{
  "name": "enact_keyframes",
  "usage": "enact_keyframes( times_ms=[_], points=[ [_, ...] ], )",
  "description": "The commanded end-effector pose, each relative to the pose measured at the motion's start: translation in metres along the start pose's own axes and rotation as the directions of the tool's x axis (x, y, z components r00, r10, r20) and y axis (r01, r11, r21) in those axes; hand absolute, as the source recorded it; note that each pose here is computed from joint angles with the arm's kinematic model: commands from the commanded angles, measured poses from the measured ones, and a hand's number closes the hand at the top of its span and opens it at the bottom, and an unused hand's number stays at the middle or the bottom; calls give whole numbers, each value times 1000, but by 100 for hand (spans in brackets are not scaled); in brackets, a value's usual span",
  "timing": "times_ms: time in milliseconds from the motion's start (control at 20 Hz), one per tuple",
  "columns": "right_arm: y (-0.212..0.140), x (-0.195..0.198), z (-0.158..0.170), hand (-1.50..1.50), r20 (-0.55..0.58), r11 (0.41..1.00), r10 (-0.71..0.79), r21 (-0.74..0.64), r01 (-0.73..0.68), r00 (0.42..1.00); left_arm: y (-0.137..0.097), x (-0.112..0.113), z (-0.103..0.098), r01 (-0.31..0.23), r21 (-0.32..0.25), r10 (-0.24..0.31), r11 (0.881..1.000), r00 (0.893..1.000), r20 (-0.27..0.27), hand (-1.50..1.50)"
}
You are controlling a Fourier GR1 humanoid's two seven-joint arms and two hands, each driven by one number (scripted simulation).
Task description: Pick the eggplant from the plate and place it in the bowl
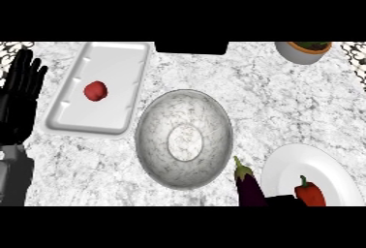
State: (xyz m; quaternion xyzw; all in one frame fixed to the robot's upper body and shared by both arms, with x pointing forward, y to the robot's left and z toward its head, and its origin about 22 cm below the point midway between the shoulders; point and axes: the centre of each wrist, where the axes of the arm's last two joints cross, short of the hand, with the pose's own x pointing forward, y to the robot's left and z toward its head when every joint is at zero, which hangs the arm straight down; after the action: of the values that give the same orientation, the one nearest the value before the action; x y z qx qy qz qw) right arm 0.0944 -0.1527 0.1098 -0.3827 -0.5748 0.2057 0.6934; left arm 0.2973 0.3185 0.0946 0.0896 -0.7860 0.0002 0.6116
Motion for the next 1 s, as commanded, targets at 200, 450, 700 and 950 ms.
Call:
enact_keyframes(
  times_ms=[200, 450, 700, 950],
  points=[
    [26, 54, -18, 150, -68, 983, 156, -84, -162, 985, -3, -8, 0, 1, -11, -1, 1000, 1000, -7, 0],
    [55, 65, -60, 150, -235, 985, 139, -67, -158, 962, -7, -10, 3, 4, -5, -4, 1000, 1000, -16, 0],
    [75, 75, -89, -150, -240, 1000, -12, -31, 5, 971, -9, -15, 1, -4, 4, 4, 1000, 1000, -13, 0],
    [80, 85, -106, -150, -137, 974, -210, -113, 195, 968, 2, -7, -4, -15, 0, 15, 1000, 1000, -19, 0]
  ],
)
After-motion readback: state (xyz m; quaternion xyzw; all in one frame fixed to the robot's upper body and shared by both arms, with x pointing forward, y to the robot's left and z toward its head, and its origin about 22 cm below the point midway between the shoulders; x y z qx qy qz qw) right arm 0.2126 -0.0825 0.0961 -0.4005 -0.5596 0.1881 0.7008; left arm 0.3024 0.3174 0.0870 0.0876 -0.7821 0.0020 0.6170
